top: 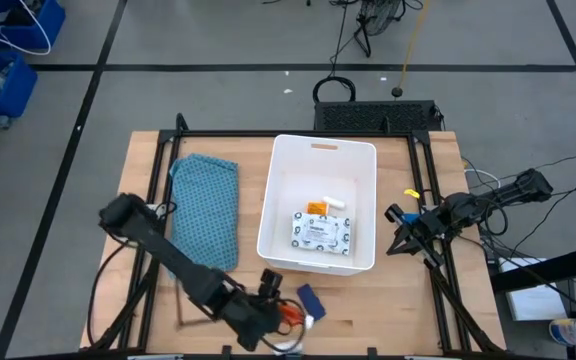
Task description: Pick & place medical supplies in basket/bin
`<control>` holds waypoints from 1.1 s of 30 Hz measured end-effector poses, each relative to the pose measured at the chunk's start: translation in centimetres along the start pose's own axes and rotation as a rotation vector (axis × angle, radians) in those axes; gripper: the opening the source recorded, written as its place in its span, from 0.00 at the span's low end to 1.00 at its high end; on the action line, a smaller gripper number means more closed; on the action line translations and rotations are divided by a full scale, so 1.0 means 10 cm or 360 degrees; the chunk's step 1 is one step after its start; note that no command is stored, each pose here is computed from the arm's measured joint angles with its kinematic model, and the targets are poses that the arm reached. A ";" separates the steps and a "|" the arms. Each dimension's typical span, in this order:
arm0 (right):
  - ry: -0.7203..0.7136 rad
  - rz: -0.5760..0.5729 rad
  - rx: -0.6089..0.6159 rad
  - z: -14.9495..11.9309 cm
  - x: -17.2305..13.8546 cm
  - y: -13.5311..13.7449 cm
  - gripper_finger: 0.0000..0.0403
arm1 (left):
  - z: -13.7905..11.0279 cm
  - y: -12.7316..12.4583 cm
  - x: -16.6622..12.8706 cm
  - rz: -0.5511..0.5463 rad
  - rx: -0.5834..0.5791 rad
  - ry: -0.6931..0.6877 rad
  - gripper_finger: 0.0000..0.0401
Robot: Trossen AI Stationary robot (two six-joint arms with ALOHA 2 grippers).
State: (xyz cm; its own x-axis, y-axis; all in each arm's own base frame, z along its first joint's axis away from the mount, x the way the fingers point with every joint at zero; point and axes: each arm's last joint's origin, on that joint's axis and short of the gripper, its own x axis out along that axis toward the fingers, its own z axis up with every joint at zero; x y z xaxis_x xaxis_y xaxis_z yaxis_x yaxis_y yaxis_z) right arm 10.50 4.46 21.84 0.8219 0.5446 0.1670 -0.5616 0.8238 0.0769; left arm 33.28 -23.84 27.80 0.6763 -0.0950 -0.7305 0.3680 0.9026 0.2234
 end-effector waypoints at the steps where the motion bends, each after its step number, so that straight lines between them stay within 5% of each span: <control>1: 0.0000 0.0001 0.0000 0.00 0.00 0.00 0.00 | 0.03 0.03 -0.11 0.0016 -0.0002 -0.0040 0.49; 10: -0.0020 0.0003 -0.0005 0.01 0.00 0.00 0.00 | 0.15 0.44 -1.11 0.0230 0.0040 -0.0378 0.49; 18: -0.0024 0.0004 0.0023 0.02 0.00 0.00 0.00 | -0.09 0.96 -1.92 0.0454 -0.0054 -0.0480 0.49; 27: -0.0025 0.0002 -0.0008 0.02 0.00 0.00 0.00 | -0.50 1.38 -2.11 0.0485 -0.0005 -0.0488 0.49; 33: -0.0007 0.0000 -0.0019 0.00 0.00 0.00 0.00 | -0.82 1.54 -2.10 0.0444 -0.0043 -0.0678 0.49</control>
State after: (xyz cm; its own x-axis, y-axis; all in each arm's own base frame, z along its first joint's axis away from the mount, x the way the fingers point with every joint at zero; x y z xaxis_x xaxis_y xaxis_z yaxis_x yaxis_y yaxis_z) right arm 10.49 4.46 21.89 0.8213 0.5440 0.1716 -0.5605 0.8256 0.0650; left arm 19.51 -4.54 41.23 0.9487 -0.0066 -0.3161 0.1235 0.9281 0.3513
